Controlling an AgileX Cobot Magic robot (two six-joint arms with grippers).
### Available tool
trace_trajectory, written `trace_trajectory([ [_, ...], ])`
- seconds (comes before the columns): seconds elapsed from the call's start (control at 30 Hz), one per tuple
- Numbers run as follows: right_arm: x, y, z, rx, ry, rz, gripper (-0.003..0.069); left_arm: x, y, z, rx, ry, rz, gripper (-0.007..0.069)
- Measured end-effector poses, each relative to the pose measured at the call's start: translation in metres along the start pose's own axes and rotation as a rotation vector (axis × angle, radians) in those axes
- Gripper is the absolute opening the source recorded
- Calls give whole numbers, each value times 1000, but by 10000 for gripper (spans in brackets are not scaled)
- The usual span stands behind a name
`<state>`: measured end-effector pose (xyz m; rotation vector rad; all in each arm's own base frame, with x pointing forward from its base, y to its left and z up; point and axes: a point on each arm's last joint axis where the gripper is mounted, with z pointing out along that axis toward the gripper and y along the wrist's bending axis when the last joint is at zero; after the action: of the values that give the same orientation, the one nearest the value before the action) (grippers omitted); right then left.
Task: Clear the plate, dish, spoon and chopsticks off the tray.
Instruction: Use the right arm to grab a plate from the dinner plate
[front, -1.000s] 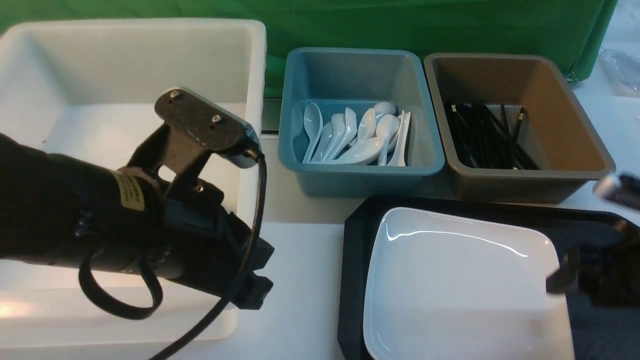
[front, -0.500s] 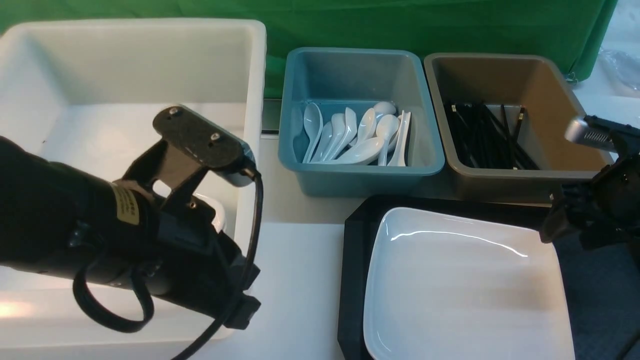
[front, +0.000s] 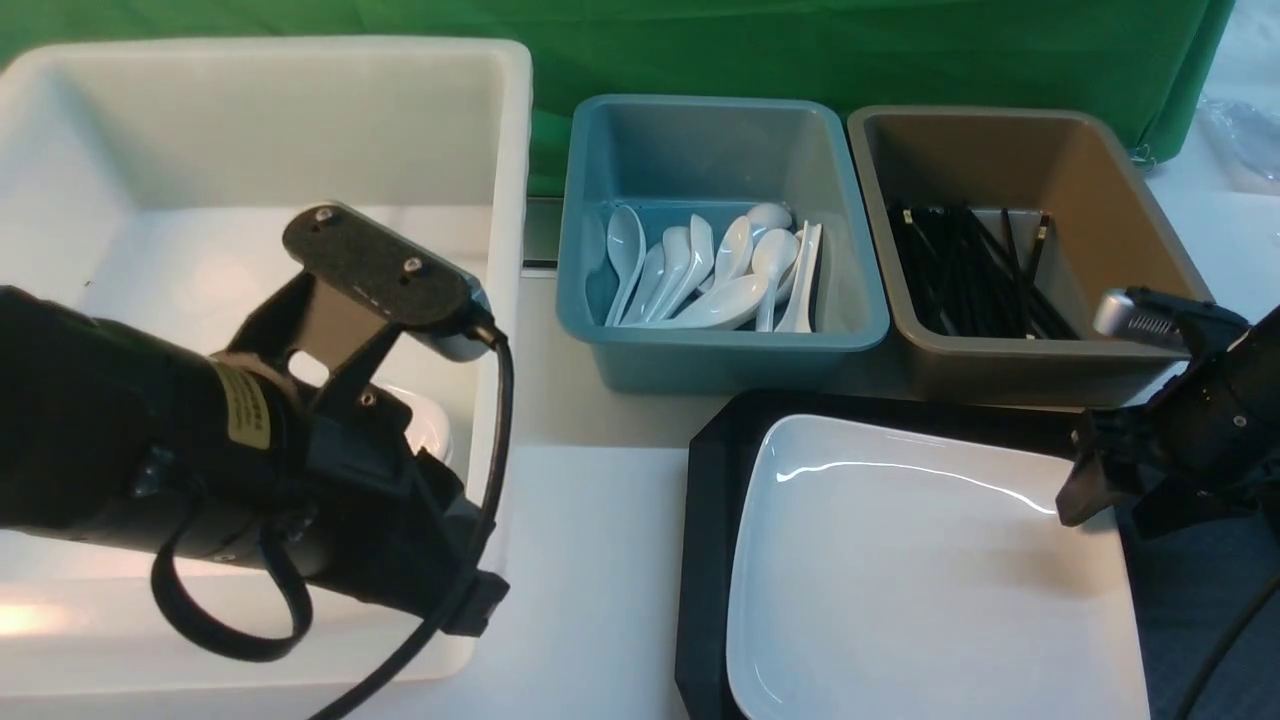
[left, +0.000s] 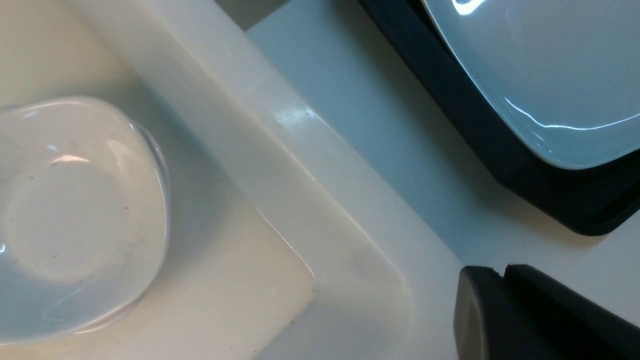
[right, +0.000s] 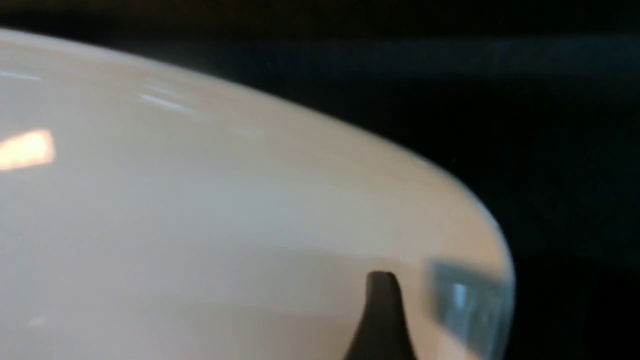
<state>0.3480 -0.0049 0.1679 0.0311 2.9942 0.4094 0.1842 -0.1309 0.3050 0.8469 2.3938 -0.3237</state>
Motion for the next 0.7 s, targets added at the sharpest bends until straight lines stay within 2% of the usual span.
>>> trace_trajectory([
  [0.13, -2, 5, 0, -54, -16, -9, 492, -1, 0, 0, -4, -15, -3, 17],
  [0.43, -4, 2, 13, -59, 1, -16, 435, -2, 1, 0, -6, -26, -26, 17],
  [0.5, -4, 2, 13, -58, -3, -31, 398, -2, 1, 0, -6, -26, -27, 17],
  [0.57, -4, 2, 15, -54, -4, -68, 252, -2, 1, 0, -6, -26, -27, 17],
  [0.6, -4, 1, 15, -57, -3, -75, 225, -2, 1, 0, -6, -27, -27, 17],
  [0.7, -4, 2, 14, -67, -7, -77, 223, -3, 1, 0, -7, -33, -27, 17],
])
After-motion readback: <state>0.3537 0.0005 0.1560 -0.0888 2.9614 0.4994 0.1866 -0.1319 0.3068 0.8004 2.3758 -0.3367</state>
